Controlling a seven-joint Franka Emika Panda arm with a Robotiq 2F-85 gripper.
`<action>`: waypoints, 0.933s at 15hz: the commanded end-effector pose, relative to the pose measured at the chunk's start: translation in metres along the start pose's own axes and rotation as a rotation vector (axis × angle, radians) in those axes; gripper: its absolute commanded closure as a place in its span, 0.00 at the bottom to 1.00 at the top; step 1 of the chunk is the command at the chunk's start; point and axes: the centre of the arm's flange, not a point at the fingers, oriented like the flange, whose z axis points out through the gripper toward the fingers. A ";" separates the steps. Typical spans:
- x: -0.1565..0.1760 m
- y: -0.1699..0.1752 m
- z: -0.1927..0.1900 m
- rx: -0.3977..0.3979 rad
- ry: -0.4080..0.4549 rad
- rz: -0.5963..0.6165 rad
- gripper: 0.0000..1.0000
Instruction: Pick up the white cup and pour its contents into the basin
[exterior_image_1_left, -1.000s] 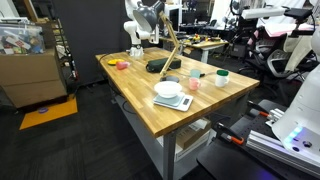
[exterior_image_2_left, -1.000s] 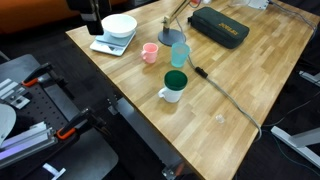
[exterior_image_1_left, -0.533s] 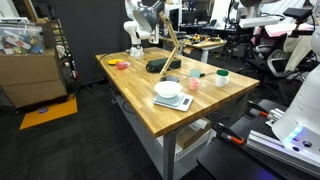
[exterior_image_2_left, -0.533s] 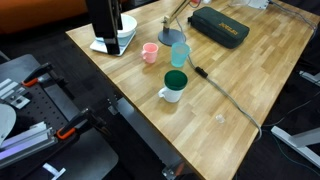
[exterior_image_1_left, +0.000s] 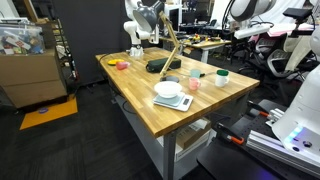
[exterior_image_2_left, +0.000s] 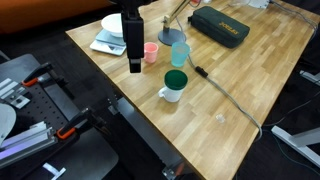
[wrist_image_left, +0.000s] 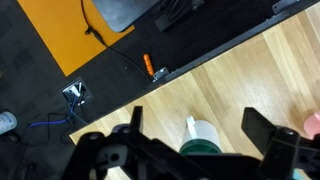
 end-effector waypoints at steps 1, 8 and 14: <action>0.000 0.000 0.000 0.000 0.001 0.000 0.00; 0.026 0.001 0.027 0.001 0.000 -0.028 0.00; 0.060 -0.013 0.065 0.039 0.039 -0.177 0.00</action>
